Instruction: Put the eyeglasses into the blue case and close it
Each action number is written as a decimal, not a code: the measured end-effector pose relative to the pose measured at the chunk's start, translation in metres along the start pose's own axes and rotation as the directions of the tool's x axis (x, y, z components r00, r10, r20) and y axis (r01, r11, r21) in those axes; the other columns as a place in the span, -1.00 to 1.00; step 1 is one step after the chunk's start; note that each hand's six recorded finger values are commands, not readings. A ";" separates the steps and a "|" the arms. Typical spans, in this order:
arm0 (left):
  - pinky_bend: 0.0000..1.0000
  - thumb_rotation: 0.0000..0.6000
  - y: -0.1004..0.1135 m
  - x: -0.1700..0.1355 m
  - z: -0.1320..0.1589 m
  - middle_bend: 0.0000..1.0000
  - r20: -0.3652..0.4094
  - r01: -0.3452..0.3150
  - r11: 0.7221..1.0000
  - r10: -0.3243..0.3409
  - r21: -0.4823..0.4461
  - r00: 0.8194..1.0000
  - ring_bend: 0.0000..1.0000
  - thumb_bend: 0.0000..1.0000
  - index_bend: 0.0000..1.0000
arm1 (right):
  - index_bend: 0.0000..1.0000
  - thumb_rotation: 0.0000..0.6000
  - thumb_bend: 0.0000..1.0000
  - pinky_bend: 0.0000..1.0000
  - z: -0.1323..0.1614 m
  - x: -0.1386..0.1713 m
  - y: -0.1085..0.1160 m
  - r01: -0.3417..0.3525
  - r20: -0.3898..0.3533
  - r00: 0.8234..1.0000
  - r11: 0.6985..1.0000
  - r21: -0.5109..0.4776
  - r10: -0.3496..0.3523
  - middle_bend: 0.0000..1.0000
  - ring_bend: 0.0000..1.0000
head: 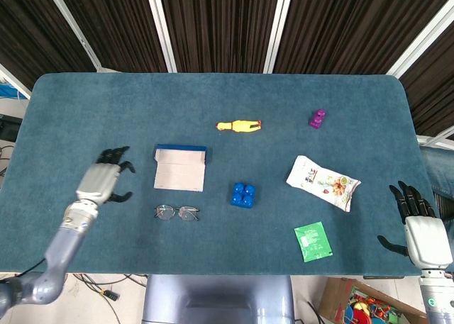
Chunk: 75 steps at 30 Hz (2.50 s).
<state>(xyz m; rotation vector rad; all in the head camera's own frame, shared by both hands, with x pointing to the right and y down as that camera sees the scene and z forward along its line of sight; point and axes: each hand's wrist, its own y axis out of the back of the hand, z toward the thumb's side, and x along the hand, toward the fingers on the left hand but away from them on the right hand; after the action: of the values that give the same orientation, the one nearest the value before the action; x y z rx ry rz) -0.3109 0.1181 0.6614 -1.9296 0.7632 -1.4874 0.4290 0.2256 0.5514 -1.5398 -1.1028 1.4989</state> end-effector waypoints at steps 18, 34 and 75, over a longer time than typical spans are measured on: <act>-1.00 1.00 -0.057 0.018 0.071 -0.87 0.107 0.118 0.990 -0.125 0.074 0.986 -1.00 -0.51 -0.09 | -0.84 1.00 -0.88 -0.65 -0.003 -0.002 0.000 -0.011 0.015 1.000 1.000 -0.013 0.011 -1.00 -1.00; -1.00 1.00 -0.076 0.025 0.094 -0.86 0.125 0.137 0.984 -0.151 0.113 0.981 -1.00 -0.44 0.01 | -0.84 1.00 -0.88 -0.65 -0.004 -0.002 0.000 -0.015 0.024 1.000 1.000 -0.024 0.015 -1.00 -1.00; -1.00 1.00 -0.084 0.029 0.085 -0.84 0.077 0.139 0.975 -0.154 0.173 0.985 -1.00 -0.18 0.13 | -0.84 1.00 -0.88 -0.65 -0.006 -0.004 -0.001 -0.022 0.041 0.999 0.999 -0.032 0.023 -1.00 -1.00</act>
<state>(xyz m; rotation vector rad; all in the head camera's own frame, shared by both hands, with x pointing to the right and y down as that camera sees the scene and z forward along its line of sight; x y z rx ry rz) -0.2143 0.1612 0.7246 -1.9445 0.4493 -1.4883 0.4352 0.2230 0.5539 -1.5532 -1.1414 1.5415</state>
